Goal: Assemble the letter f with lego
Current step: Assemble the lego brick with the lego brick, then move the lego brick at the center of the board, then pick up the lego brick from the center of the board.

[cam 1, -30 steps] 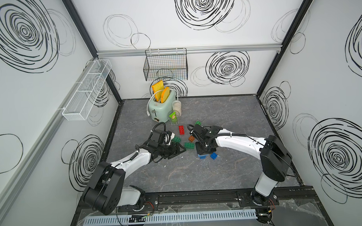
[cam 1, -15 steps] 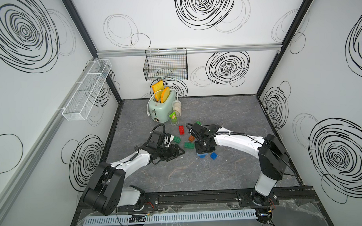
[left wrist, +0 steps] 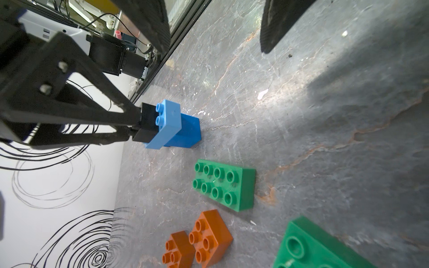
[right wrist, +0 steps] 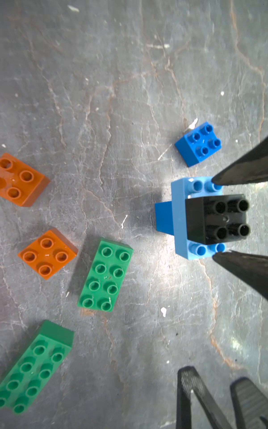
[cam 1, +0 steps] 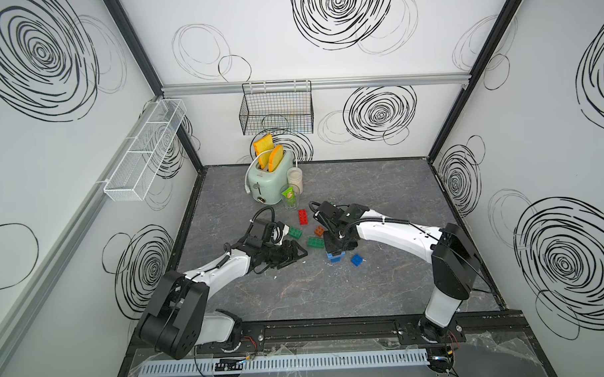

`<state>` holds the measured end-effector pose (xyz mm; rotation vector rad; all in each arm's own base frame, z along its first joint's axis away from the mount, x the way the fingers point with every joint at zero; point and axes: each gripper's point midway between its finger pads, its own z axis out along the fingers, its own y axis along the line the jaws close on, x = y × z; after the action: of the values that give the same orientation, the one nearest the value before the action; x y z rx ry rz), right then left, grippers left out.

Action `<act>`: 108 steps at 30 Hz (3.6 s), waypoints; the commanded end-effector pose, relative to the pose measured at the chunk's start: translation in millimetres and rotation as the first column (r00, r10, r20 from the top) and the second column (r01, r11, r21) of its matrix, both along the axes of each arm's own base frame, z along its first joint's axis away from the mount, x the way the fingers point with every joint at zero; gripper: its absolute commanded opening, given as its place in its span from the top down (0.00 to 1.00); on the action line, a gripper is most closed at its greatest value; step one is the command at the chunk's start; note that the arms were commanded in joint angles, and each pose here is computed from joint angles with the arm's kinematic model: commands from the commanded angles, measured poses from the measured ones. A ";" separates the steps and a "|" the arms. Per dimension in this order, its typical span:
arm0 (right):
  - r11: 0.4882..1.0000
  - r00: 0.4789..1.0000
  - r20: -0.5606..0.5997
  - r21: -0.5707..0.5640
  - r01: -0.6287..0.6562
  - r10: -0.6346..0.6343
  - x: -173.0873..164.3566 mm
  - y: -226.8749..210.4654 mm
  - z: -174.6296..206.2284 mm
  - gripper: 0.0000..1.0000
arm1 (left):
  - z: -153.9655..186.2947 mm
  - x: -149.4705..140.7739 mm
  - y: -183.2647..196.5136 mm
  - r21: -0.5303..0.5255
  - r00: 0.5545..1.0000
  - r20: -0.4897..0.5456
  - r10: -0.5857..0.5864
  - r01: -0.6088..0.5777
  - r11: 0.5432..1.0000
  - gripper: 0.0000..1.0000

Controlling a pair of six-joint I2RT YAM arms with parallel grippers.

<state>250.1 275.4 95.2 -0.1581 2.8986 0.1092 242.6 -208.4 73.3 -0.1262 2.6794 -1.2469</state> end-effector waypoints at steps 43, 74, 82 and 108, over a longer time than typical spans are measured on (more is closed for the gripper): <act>0.939 0.931 -0.127 0.006 0.345 -0.341 -22.2 -135.3 -83.1 0.24 | 12.7 -9.7 14.8 0.050 0.998 0.056 0.016 -0.019 0.999 0.02; 0.994 1.000 -0.010 0.104 0.019 -0.018 25.6 -92.5 -48.9 0.23 | -3.1 -11.2 24.5 0.067 0.999 0.015 0.041 -0.041 0.997 0.02; 0.996 1.000 -0.009 0.086 -0.027 0.028 30.9 -82.3 -54.9 0.29 | -4.9 -9.2 26.8 0.067 0.999 0.007 0.047 -0.048 0.997 0.02; 0.998 0.998 -0.021 0.033 -0.052 0.053 30.7 -83.4 -64.3 0.63 | -8.1 -4.2 26.0 0.064 0.999 -0.005 0.048 -0.047 0.997 0.00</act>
<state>274.8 190.6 22.9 -0.2156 2.9359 0.1892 230.5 -178.4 60.2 -0.2258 2.7350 -1.1311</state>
